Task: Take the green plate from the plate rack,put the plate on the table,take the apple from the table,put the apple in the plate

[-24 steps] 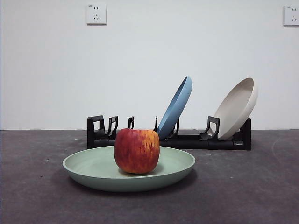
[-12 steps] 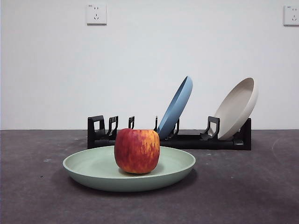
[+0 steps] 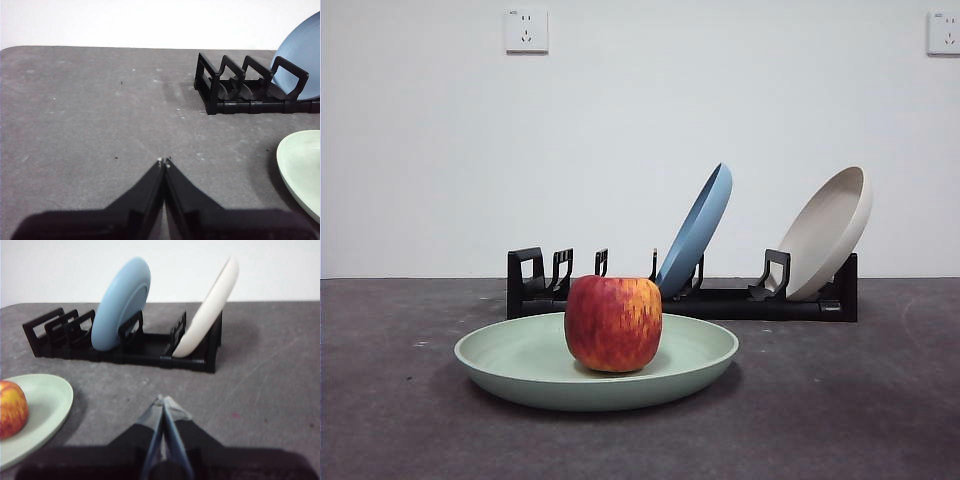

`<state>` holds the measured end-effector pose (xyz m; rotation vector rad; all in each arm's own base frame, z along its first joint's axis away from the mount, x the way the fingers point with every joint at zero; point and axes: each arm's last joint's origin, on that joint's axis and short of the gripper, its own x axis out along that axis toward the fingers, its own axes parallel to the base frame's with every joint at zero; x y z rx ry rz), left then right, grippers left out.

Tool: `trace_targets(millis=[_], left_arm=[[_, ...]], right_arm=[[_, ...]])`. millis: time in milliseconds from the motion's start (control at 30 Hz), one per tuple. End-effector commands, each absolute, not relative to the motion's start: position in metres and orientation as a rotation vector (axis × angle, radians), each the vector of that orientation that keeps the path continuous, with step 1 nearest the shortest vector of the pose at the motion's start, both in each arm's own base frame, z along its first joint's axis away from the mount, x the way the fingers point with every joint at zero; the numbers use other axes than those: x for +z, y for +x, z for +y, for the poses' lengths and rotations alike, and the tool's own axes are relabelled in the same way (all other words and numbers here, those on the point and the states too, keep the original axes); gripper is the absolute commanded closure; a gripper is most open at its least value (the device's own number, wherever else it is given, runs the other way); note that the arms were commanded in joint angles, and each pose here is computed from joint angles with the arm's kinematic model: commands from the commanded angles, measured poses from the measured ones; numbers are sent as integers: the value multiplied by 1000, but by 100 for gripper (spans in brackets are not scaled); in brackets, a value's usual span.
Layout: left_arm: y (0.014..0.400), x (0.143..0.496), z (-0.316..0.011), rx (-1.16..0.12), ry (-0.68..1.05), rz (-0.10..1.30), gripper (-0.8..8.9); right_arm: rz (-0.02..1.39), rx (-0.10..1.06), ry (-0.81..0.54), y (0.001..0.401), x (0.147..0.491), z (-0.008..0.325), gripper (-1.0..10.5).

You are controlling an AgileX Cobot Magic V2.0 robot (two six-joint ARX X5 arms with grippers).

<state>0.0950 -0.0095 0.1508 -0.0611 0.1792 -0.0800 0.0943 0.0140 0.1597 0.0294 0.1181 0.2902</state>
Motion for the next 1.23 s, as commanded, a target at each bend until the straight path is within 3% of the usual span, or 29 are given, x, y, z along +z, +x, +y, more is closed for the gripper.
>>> trace_targets(millis=[33, 1233], left_arm=[[96, 147, -9, -75, -68, 185, 815], [96, 147, -9, -75, -68, 184, 816]], right_arm=[[166, 285, 64, 95, 150, 14, 946], [170, 283, 71, 95, 150, 14, 946]])
